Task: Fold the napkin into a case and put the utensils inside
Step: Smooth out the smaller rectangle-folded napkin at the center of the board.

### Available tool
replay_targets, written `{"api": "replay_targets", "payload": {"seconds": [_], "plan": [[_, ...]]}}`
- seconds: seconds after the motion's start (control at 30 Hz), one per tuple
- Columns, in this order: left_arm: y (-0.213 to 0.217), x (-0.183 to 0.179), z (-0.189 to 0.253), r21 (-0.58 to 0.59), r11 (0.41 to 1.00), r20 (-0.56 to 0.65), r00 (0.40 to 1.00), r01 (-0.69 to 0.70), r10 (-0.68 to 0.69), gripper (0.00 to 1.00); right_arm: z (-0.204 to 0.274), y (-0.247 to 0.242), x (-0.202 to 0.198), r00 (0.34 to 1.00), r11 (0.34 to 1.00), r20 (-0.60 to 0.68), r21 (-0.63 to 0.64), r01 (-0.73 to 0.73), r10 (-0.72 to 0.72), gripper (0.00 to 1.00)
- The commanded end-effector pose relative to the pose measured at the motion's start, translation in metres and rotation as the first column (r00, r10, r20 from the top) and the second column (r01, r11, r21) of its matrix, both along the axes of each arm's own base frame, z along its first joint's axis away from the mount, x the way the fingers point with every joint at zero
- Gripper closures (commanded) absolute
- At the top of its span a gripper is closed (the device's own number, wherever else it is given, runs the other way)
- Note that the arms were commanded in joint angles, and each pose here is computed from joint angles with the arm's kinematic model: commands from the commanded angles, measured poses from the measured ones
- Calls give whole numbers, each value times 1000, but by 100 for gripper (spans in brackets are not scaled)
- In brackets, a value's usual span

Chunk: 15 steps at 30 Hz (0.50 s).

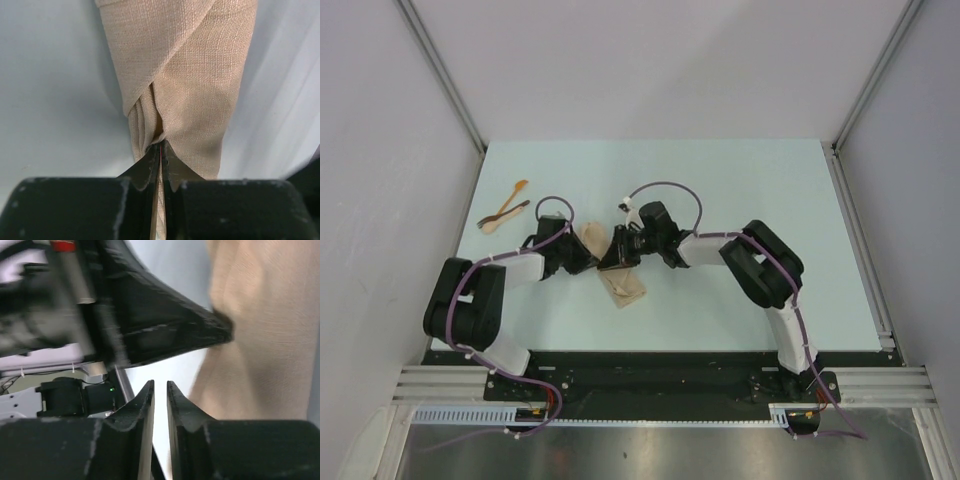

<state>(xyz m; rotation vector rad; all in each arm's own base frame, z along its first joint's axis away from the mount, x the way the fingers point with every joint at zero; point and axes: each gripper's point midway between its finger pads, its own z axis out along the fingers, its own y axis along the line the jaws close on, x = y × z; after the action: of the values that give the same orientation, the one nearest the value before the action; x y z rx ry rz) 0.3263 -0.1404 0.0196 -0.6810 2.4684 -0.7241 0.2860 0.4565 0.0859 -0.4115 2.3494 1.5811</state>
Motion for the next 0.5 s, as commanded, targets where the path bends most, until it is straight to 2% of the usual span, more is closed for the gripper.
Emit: {"api": "replay_targets", "payload": {"seconds": [0.0,0.1,0.27,0.37,0.47], "plan": [[15,7,13,42,999,77,997,-30,27,92,-20,10,-10,996,998,-83,68,-5,11,82],[12,20,37,30,999,142,990,-17,13,91,-47,0,-18,993,999,-115,32,3,1,84],[3,45,69,-7,1000,206,978,0,2,88,-61,-10,-20,992,1000,-129,21,13,-11,86],[-3,58,67,-19,1000,192,981,12,-8,88,-62,-11,-20,991,1000,-137,23,14,-10,86],[-5,60,47,-11,1000,129,992,18,-17,89,-59,-11,-17,991,999,-133,36,19,-14,86]]}}
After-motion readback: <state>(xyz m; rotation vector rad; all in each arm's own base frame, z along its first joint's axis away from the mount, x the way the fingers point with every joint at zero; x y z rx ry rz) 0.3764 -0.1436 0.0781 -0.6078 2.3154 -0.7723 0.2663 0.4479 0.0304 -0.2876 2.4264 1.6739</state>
